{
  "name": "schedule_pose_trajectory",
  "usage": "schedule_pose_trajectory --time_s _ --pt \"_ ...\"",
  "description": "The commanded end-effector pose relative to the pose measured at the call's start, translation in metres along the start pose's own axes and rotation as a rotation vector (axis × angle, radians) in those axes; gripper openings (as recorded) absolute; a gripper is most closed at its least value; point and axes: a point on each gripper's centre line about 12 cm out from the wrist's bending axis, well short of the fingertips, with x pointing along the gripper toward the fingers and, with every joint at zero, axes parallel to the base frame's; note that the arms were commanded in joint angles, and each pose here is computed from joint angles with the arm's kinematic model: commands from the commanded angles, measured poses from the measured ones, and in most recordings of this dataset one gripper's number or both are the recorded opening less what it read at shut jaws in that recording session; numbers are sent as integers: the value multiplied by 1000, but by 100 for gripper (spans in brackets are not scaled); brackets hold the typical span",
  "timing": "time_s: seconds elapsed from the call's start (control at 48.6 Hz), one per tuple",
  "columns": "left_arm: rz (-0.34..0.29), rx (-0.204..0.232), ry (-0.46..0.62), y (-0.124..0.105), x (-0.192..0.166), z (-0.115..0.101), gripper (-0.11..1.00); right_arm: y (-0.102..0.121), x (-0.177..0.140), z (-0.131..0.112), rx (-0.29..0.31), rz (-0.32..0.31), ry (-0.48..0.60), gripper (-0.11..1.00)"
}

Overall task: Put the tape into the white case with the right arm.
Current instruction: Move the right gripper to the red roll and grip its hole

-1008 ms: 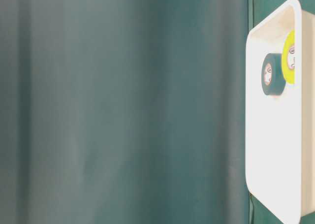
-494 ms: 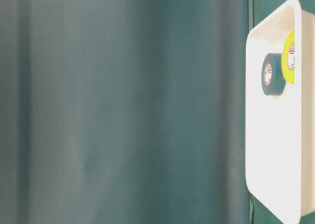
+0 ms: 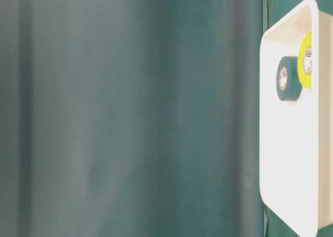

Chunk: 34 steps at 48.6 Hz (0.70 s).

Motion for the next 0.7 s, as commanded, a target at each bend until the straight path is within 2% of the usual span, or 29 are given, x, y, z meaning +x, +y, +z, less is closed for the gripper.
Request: schedule_pose_trajectory --time_s 0.0,0.37,0.679 --pt "-2 -1 -14 0 0 5 1 0 5 10 -4 4 -19 64" --pt "-2 -1 -12 0 0 5 1 0 14 7 -2 4 17 64" --pt "-2 -1 -12 0 0 5 1 -4 36 -7 13 -4 112 64"
